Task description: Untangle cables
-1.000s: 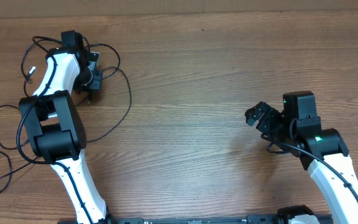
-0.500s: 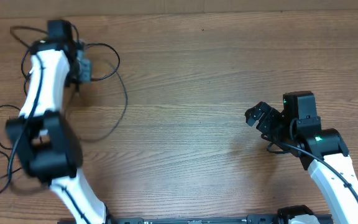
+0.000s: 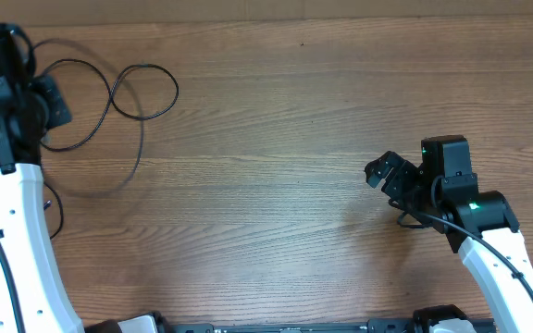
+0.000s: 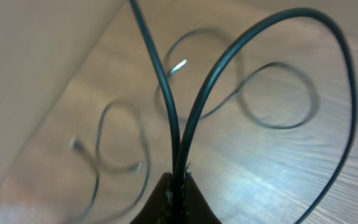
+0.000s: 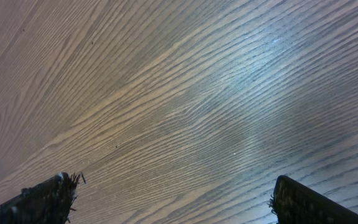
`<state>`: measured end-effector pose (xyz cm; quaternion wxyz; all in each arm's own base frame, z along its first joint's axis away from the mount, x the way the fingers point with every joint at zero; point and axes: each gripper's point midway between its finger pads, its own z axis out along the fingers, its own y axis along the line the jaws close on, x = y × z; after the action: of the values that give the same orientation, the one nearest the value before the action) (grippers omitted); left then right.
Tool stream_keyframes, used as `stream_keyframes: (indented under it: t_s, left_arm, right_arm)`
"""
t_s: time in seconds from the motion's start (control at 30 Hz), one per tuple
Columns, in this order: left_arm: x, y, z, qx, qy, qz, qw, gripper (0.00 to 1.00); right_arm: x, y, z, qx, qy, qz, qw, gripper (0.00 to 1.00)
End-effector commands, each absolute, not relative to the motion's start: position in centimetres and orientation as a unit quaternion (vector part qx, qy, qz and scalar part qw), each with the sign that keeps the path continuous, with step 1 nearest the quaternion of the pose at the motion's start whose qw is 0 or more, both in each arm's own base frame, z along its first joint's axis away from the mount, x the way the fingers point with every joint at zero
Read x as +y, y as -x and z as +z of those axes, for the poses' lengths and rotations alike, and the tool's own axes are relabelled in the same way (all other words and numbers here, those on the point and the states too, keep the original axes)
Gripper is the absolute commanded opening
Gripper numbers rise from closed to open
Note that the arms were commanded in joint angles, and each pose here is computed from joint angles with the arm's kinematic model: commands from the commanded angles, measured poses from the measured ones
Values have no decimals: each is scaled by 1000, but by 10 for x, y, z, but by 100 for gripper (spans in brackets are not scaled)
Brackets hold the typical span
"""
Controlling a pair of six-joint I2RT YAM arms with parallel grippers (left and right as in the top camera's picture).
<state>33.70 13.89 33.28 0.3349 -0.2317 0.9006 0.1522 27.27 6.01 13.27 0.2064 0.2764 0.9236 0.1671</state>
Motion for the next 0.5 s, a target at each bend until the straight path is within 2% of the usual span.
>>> stream_keyframes:
  t_s: [0.0, 0.17, 0.47]
  left_arm:
    - [166, -320, 323, 861, 363, 165, 316, 4]
    - [187, -316, 327, 836, 396, 201, 322, 4]
    - [184, -325, 329, 830, 402, 192, 336, 4]
  right_arm:
    - [63, -277, 142, 922, -270, 175, 217, 100]
    - [63, -277, 142, 922, -270, 175, 217, 100]
    - [63, -277, 142, 922, -270, 175, 217, 100]
